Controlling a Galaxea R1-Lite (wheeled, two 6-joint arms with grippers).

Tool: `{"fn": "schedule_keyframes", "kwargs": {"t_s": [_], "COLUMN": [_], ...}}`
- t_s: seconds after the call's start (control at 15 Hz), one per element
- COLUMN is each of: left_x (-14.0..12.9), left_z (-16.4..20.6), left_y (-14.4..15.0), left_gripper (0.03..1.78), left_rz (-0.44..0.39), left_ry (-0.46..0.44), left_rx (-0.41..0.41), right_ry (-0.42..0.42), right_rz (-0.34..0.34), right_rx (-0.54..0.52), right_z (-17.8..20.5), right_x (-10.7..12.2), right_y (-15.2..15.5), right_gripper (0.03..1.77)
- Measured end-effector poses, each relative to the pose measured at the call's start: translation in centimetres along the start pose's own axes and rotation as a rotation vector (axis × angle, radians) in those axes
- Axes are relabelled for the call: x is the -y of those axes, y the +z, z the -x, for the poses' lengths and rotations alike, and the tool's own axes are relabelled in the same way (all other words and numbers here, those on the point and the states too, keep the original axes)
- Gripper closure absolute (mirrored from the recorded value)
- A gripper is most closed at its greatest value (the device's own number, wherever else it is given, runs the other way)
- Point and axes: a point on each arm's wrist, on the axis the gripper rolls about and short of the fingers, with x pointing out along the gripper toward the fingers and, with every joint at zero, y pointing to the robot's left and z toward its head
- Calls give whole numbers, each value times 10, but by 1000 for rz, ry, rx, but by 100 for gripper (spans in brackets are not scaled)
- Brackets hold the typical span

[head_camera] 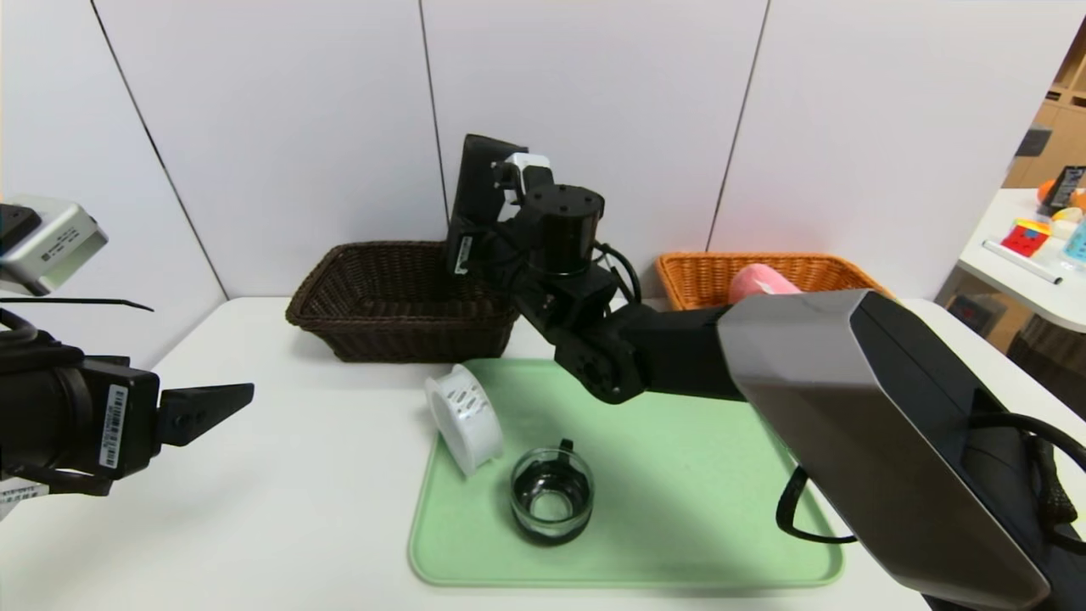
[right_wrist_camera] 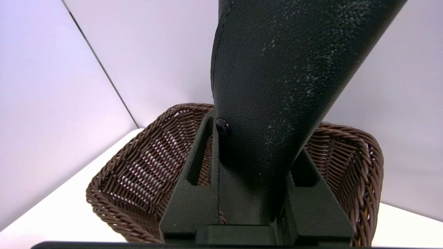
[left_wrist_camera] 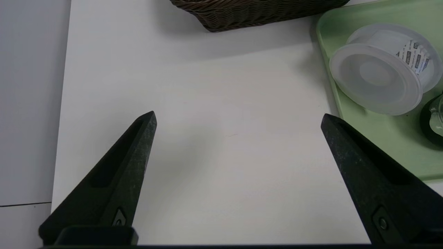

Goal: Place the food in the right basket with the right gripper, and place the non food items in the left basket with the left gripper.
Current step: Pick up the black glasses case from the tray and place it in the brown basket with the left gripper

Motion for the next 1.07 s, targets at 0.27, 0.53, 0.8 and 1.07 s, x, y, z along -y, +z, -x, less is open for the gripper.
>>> {"fn": "schedule_keyframes", "kwargs": {"t_s": [0.27, 0.53, 0.8, 1.07], "left_x": [0, 0, 0, 1], "left_z": [0, 0, 0, -2], "left_y": [0, 0, 0, 0], "left_gripper": [12, 12, 12, 12], "left_rz": [1, 1, 0, -1], "left_ry": [1, -3, -3, -4], "left_rx": [1, 1, -1, -4], "right_ry": [-2, -20, -24, -21], "right_rz": [26, 33, 36, 37], "right_rx": [-17, -47, -62, -71], "right_z": [-2, -6, -7, -8], "right_x": [4, 14, 16, 18], "right_y": [-11, -26, -34, -38], "right_gripper": [136, 136, 136, 136]}}
